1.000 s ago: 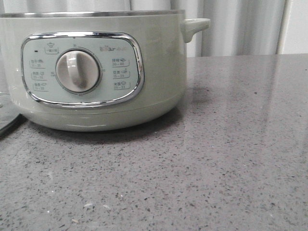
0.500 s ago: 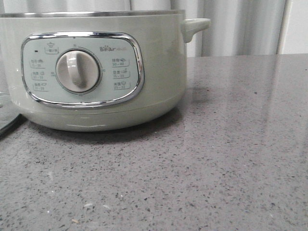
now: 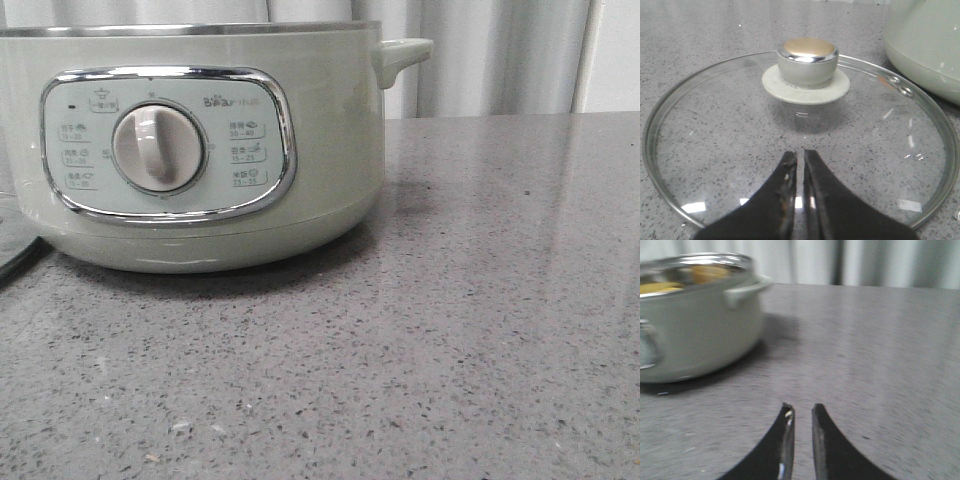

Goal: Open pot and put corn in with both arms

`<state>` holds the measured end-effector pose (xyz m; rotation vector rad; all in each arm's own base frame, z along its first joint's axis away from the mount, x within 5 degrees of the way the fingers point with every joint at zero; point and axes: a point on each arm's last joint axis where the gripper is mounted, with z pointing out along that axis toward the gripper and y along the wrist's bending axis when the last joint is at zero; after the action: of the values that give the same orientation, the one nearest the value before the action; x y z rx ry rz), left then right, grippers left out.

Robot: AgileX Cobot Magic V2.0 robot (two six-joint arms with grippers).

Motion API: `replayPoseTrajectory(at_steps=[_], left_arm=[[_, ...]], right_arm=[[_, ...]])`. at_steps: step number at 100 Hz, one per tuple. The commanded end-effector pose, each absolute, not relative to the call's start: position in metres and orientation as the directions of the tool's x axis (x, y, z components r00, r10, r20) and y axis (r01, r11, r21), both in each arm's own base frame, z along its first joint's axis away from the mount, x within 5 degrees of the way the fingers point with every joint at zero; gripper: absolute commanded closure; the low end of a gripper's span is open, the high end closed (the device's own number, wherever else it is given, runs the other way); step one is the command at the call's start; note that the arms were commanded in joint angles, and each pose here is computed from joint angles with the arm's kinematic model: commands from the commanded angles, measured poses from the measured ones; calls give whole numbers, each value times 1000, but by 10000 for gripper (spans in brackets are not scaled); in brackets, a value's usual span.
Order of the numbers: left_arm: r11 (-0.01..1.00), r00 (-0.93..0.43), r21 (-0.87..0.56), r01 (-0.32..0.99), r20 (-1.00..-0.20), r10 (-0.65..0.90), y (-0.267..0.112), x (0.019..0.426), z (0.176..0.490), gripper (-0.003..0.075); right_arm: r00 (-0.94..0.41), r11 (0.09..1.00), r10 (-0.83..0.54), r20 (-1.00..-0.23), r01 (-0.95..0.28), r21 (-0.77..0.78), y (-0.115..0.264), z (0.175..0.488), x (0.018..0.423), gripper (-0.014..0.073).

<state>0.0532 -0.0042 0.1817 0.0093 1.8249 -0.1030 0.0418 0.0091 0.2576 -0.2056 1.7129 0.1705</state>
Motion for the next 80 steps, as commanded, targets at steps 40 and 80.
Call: replayPoseTrajectory(at_steps=[40,80], left_arm=[[995,-204,-73,62,-977,-59,-4,52,184,741],[995,-206,-73,62,-977,-59,-4,52,183,741]], right_arm=[[159,998,-48,-986,45,-41,-2,215,60,591],[-203,995,-60,-977,69,-75,-6,178,53,591]])
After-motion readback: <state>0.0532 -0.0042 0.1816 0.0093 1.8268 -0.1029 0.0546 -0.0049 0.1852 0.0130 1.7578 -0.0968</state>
